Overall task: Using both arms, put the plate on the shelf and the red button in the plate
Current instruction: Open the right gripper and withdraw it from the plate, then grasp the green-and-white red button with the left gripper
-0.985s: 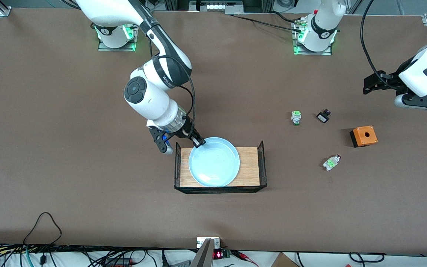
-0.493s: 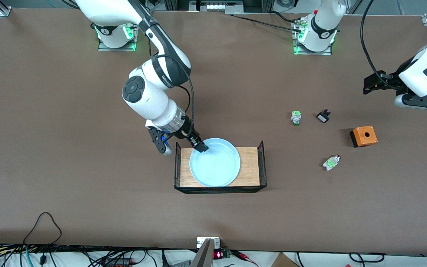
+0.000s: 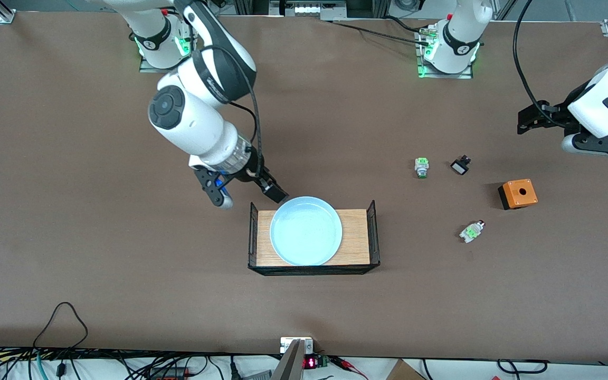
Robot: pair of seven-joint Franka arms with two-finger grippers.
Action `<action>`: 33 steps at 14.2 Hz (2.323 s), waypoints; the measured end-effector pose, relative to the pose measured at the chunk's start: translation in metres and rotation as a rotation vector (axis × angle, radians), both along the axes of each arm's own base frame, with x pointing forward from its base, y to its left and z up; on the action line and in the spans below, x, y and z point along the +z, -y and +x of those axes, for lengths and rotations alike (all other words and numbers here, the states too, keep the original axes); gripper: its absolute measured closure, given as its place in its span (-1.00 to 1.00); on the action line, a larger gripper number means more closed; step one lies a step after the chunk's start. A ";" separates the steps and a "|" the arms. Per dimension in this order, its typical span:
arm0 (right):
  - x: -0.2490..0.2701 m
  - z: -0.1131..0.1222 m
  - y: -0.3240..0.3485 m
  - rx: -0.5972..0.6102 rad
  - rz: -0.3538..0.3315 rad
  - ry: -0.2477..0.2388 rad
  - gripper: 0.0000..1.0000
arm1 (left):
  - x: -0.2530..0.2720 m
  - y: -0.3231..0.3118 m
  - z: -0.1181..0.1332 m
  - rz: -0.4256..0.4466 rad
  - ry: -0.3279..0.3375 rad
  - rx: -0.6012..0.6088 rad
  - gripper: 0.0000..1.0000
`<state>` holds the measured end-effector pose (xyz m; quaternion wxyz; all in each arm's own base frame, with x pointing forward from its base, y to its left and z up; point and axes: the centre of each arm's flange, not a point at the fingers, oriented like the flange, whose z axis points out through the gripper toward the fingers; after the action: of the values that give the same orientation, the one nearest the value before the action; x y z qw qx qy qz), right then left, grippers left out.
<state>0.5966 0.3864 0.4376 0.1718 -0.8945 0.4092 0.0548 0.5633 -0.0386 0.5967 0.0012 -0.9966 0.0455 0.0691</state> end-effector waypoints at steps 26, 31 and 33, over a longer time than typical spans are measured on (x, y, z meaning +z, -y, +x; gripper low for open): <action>0.131 0.006 0.415 0.734 -0.415 0.026 -1.00 | -0.158 -0.002 0.073 0.021 -0.099 -0.345 -1.00; 0.129 -0.011 0.423 0.777 -0.408 0.029 -1.00 | -0.261 0.001 0.100 0.003 -0.031 -0.470 -1.00; 0.125 -0.022 0.423 0.782 -0.411 0.040 -1.00 | -0.301 0.002 0.094 -0.004 -0.001 -0.518 -1.00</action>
<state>0.5746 -0.0369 0.5625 -0.0353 -0.9985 0.0387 0.0157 0.6575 -0.0403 0.2959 0.0167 -0.9517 0.2994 0.0668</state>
